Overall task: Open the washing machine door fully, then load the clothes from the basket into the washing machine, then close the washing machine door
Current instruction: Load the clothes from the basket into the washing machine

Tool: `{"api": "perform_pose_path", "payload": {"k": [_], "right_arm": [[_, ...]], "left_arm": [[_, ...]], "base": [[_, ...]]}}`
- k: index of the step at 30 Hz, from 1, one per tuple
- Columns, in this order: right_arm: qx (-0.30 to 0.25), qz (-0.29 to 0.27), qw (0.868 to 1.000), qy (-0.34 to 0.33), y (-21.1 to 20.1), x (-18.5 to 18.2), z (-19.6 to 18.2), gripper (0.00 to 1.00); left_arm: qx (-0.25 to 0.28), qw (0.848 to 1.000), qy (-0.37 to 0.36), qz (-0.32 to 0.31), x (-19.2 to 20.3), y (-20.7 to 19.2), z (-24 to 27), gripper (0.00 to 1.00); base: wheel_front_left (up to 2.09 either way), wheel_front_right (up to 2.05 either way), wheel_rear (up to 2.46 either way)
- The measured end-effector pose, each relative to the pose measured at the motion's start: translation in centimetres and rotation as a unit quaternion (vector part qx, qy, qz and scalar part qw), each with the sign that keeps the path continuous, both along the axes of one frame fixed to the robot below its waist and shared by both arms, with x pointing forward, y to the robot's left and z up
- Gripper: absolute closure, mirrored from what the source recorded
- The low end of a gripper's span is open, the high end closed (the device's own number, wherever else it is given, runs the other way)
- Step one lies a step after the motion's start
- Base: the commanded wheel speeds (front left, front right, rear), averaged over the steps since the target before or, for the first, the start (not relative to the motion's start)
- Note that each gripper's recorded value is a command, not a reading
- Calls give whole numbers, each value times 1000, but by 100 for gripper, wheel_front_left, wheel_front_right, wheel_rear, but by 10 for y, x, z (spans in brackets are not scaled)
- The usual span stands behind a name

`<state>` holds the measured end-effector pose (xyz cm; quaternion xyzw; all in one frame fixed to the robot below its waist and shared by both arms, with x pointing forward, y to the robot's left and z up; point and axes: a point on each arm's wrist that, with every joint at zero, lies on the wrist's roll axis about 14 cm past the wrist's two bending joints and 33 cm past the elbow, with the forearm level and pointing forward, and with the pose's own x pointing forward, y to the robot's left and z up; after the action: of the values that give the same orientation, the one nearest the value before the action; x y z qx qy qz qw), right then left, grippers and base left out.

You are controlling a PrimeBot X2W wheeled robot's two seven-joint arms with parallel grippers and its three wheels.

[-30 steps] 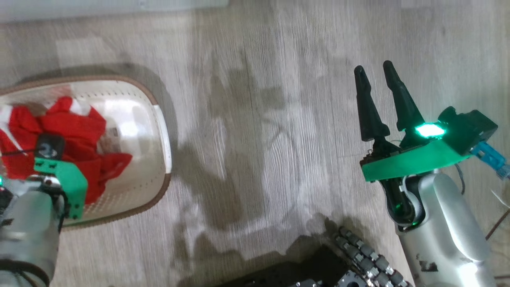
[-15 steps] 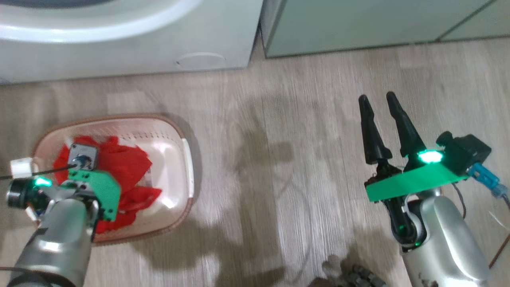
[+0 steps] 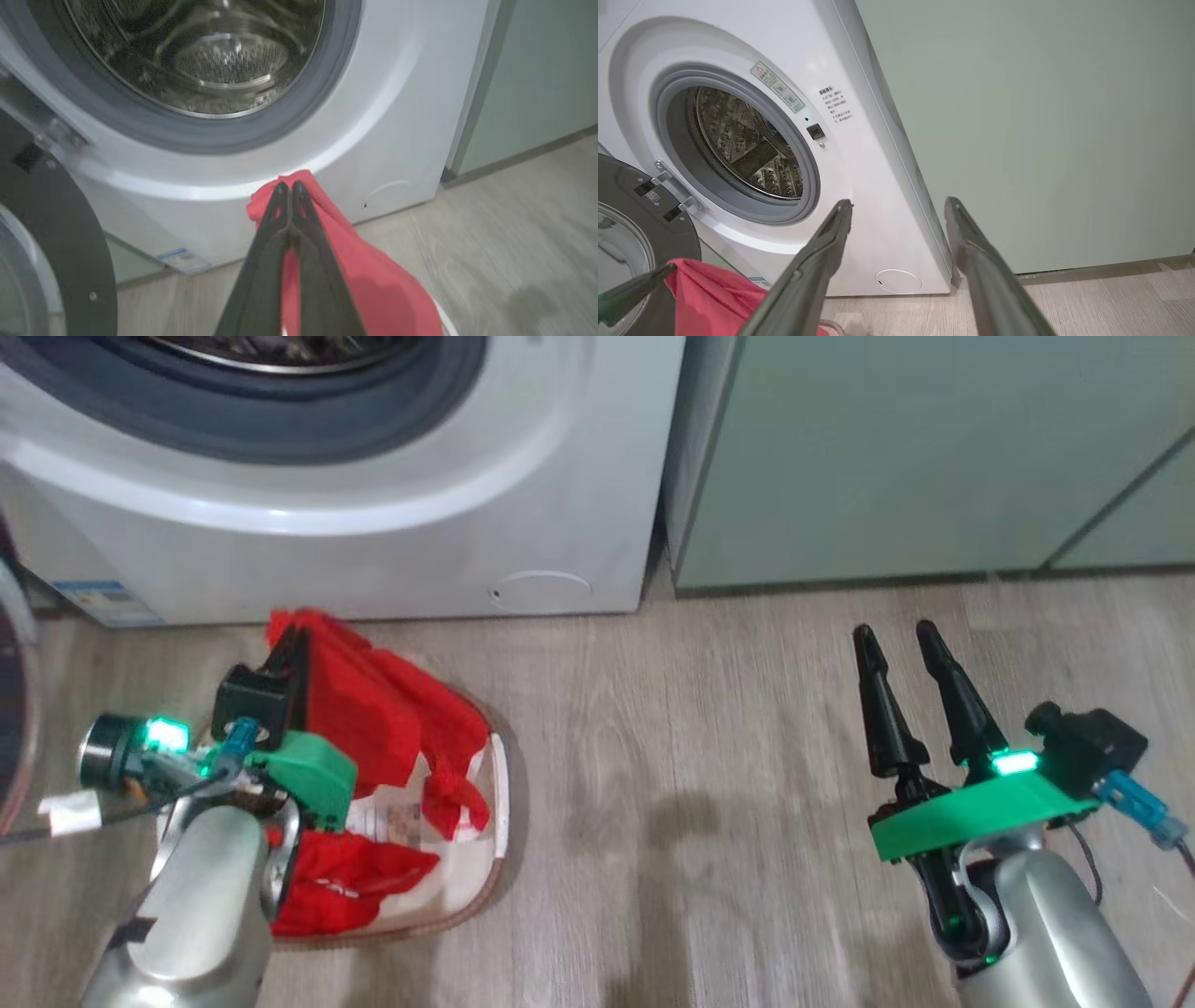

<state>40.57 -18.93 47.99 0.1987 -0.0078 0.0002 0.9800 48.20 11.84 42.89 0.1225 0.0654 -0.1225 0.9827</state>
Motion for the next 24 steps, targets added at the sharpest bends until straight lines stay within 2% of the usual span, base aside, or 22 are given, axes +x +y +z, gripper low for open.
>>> {"api": "perform_pose_path", "payload": {"k": [4, 13, 24], "right_arm": [[1, 3, 1000, -12, 2, -7, 9, 0], [3, 14, 999, -38, 9, -21, 27, 0], [2, 19, 999, -50, 12, -39, 35, 0]], "left_arm": [[-24, 996, -83, 3, -6, -2, 57, 100], [-62, 983, -172, 18, -46, 5, 122, 100], [-101, 976, -190, 31, -94, 6, 136, 100]], "base": [[0, 0, 0], [0, 0, 0], [0, 0, 0]]}}
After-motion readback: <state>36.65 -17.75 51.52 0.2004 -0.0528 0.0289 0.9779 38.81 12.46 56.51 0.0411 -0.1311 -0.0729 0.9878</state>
